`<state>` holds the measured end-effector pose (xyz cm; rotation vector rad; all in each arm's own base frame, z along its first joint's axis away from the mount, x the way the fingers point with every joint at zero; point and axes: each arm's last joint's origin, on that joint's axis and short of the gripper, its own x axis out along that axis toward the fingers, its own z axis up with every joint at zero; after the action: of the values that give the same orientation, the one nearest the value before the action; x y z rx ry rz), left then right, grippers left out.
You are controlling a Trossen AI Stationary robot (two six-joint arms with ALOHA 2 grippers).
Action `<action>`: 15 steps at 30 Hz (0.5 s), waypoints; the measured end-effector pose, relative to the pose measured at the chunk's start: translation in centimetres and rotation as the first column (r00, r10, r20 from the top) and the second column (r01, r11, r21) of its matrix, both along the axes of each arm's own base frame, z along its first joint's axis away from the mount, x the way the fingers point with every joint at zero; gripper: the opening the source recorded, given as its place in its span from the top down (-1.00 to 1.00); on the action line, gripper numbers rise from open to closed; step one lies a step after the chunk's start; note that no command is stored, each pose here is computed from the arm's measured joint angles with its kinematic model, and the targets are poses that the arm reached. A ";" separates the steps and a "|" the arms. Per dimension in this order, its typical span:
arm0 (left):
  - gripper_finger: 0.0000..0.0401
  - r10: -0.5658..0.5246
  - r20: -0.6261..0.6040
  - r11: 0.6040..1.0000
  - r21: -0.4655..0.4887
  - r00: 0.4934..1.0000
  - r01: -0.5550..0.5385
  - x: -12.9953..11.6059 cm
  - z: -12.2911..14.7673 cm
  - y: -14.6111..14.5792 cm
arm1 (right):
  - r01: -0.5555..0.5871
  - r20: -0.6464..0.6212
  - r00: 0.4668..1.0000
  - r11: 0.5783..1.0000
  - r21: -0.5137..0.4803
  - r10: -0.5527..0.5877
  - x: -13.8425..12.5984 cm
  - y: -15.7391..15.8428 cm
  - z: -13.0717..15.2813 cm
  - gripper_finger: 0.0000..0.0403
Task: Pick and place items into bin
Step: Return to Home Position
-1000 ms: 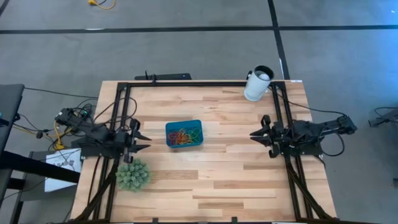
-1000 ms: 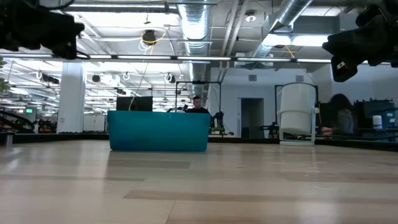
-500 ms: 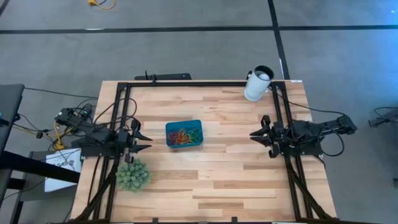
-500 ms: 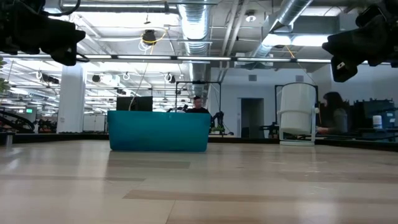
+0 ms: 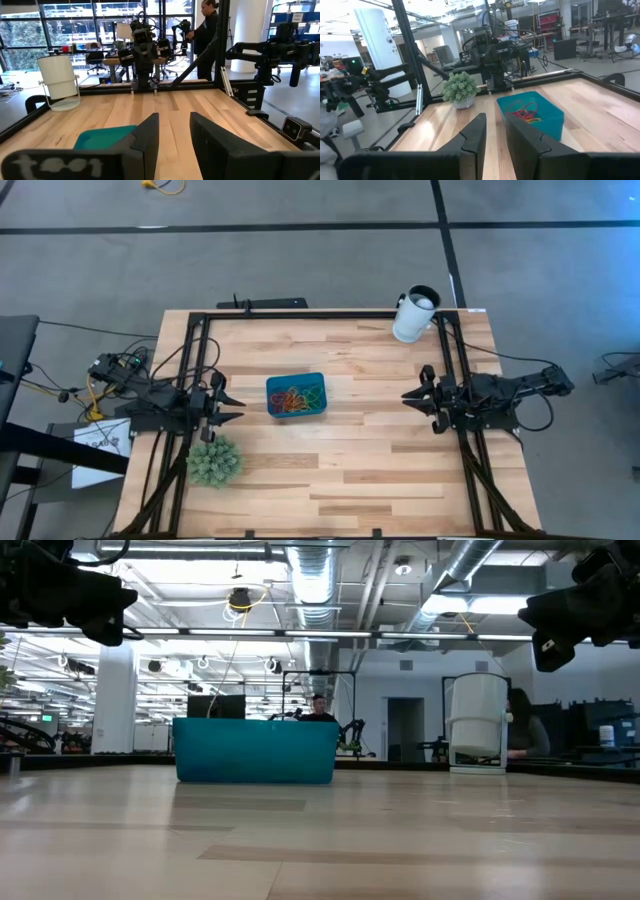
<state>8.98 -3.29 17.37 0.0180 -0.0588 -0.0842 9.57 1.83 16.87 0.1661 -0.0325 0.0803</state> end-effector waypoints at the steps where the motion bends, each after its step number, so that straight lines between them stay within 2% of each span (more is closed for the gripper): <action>1: 0.50 0.000 0.000 1.000 -0.003 1.000 0.000 0.0 0.0 0.0 | 0.000 0.000 1.000 1.000 0.000 0.000 0.0 0.0 0.0 0.66; 15: 0.50 0.000 0.000 1.000 0.004 1.000 0.000 0.0 0.0 0.0 | 0.000 0.000 1.000 1.000 0.000 0.000 0.0 0.0 0.0 0.66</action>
<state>8.98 -3.29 17.37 0.0216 -0.0586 -0.0841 9.57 1.83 16.86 0.1660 -0.0321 0.0807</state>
